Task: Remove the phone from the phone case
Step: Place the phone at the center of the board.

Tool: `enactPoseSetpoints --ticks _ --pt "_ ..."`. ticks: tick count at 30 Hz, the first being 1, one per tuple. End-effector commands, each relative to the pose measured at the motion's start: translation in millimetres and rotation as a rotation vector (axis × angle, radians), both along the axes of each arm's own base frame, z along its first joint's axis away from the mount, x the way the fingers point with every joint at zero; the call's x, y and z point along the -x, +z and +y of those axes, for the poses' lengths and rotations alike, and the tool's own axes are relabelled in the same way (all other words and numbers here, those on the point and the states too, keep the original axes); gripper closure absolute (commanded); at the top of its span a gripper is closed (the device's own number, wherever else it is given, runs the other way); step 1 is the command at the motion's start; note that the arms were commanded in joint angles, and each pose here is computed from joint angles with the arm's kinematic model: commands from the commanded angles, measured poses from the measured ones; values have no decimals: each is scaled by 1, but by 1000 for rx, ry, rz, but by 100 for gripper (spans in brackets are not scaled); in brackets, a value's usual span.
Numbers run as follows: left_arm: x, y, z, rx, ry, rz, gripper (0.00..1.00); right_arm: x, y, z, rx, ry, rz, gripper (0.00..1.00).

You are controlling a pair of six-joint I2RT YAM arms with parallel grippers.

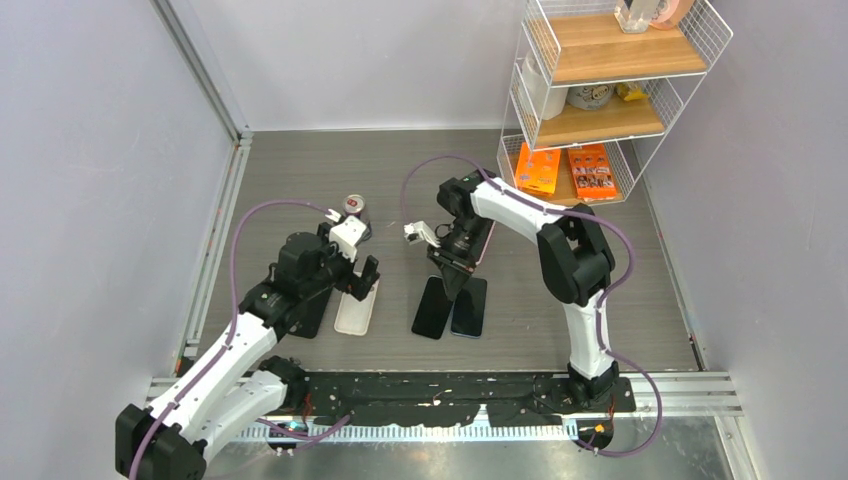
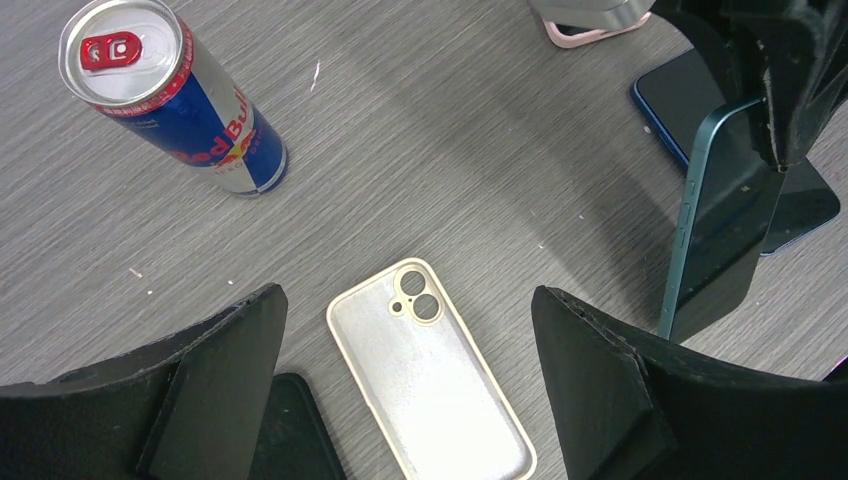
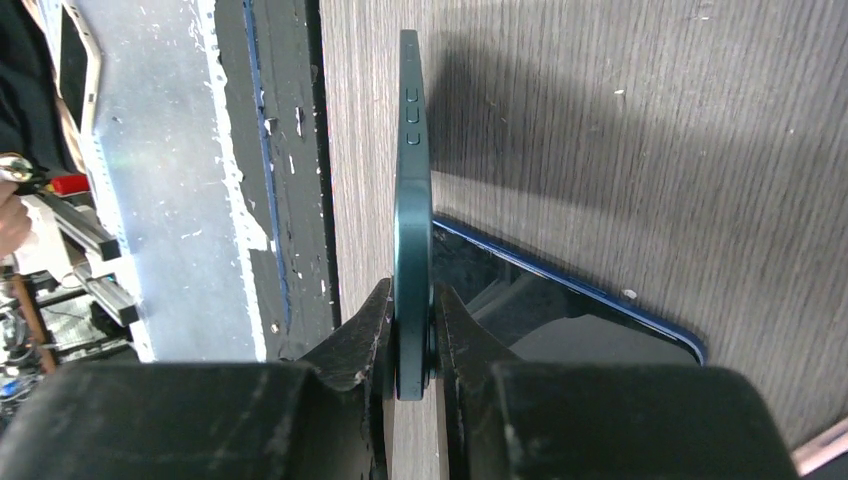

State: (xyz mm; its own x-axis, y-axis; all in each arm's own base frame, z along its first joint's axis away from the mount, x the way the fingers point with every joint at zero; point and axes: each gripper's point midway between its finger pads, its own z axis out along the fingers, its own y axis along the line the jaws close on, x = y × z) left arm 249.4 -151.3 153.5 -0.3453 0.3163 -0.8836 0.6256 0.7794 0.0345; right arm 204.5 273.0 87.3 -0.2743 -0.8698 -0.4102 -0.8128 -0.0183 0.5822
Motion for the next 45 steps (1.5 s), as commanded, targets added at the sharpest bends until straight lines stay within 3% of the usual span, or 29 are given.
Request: enactPoseSetpoints --ticks 1,15,27,45 --pt "-3 18 -3 20 -18 -51 4 -20 -17 1 58 15 -80 87" --pt "0 15 -6 26 -42 -46 4 -54 -59 -11 238 28 -153 64" --pt "0 13 -8 31 -57 -43 4 -72 -68 -3 252 -1 -197 60" --pt "2 11 -9 29 -70 -45 3 -89 -73 -1 290 -16 -256 46"
